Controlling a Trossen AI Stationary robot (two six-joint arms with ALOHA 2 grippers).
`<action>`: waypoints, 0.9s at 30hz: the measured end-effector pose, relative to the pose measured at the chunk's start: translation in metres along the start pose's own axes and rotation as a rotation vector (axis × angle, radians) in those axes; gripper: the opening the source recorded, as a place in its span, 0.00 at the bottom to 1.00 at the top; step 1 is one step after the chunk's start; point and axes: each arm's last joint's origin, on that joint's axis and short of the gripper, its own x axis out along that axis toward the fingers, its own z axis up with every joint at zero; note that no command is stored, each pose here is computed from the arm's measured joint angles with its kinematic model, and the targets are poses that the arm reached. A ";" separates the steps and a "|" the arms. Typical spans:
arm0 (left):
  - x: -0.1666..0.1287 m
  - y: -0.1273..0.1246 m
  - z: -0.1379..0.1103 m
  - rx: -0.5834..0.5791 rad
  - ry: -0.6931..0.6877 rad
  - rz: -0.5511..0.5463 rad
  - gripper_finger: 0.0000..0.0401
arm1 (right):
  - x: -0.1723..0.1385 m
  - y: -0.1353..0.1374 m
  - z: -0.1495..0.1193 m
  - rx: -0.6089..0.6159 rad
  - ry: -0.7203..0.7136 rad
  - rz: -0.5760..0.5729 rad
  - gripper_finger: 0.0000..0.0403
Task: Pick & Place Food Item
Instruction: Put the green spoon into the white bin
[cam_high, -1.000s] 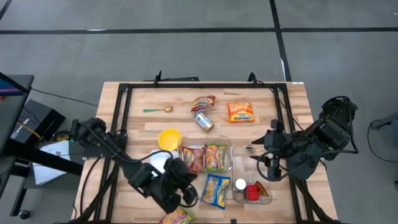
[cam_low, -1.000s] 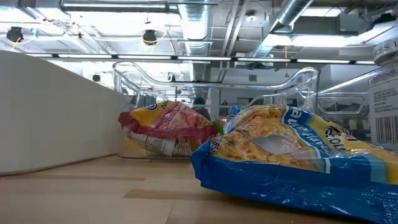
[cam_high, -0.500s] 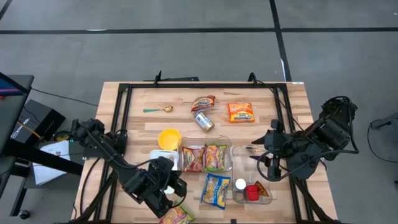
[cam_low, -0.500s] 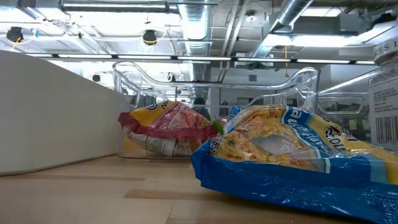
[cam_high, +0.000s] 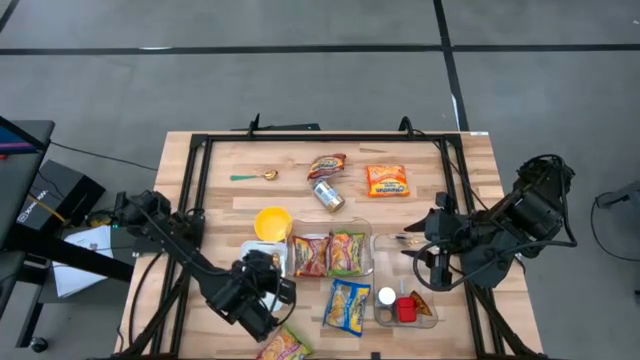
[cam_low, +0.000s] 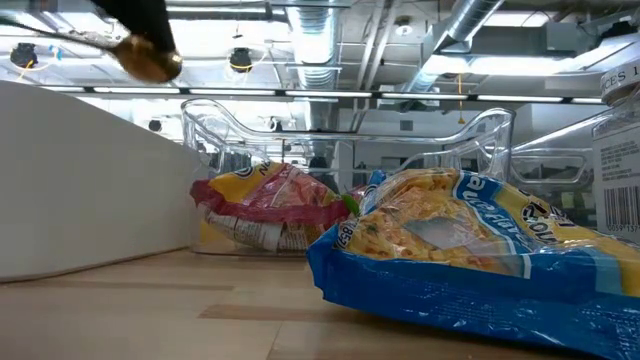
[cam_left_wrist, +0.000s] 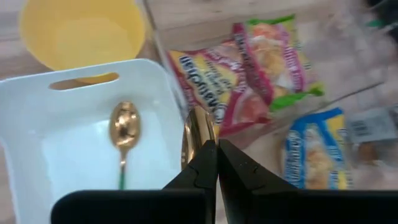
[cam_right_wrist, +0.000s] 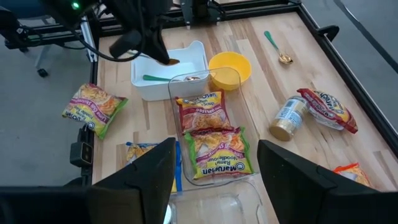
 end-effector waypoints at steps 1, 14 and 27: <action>0.003 0.001 0.000 0.006 0.005 0.013 0.00 | 0.000 0.000 0.000 0.000 0.000 0.000 0.55; 0.028 0.036 0.020 -0.019 0.019 0.035 0.00 | 0.000 0.000 0.000 0.003 -0.002 -0.002 0.55; 0.059 0.066 0.007 -0.098 0.042 -0.055 0.00 | 0.000 -0.001 0.000 0.017 -0.001 -0.007 0.55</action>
